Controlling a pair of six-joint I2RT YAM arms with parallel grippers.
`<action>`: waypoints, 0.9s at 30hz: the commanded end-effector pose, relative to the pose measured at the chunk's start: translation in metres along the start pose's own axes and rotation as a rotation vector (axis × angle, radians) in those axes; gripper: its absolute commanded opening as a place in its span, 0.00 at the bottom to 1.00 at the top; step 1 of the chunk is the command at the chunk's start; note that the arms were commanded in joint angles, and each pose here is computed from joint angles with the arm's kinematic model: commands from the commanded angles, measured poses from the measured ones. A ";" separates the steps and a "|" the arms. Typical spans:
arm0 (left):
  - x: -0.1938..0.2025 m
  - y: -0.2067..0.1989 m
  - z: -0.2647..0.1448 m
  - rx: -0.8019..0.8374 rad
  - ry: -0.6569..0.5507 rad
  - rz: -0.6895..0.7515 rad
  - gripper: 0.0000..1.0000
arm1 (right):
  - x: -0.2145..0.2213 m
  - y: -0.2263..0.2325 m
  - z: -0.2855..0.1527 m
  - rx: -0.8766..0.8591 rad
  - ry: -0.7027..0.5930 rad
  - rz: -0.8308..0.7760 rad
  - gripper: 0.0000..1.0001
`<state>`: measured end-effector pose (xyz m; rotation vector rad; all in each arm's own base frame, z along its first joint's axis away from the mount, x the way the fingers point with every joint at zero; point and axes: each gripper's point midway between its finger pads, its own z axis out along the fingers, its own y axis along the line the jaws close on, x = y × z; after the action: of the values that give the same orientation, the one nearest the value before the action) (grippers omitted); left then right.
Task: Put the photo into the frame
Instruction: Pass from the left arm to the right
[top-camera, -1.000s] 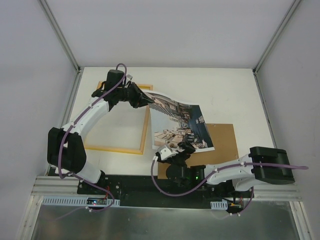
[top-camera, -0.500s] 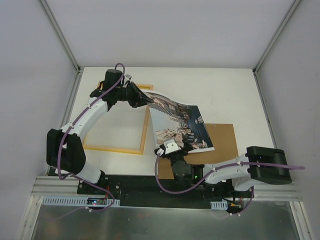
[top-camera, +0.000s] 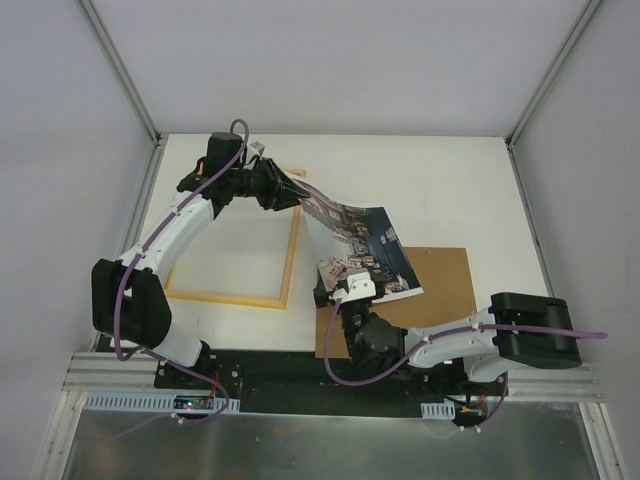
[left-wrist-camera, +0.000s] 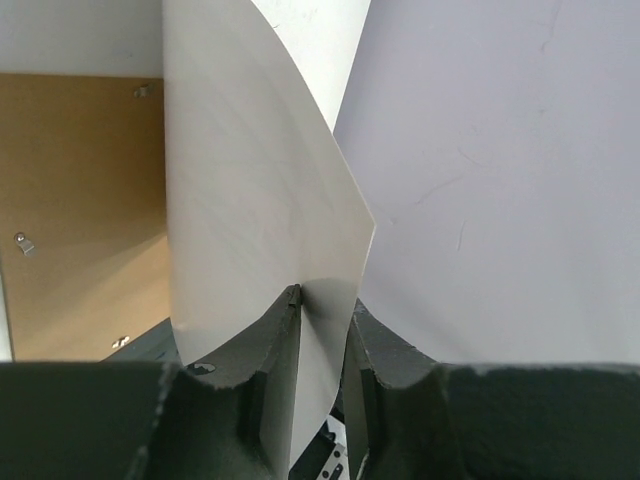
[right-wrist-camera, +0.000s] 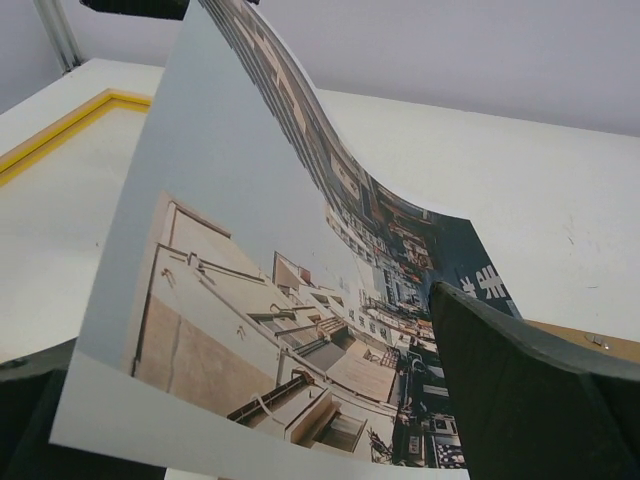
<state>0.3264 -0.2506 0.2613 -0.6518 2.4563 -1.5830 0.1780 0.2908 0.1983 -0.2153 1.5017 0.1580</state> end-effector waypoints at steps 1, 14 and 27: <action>0.004 -0.030 -0.019 0.074 -0.015 0.090 0.20 | -0.042 -0.002 0.002 0.032 -0.053 0.238 0.96; 0.005 -0.016 -0.015 0.053 -0.010 0.080 0.08 | -0.029 -0.030 0.001 -0.056 -0.012 -0.600 0.12; 0.005 -0.015 -0.015 0.050 -0.013 0.093 0.00 | -0.016 -0.044 0.006 -0.182 0.070 -0.482 0.28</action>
<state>0.3257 -0.2501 0.2634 -0.6143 2.4477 -1.5765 0.1961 0.2477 0.2129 -0.6985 1.4539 -0.1512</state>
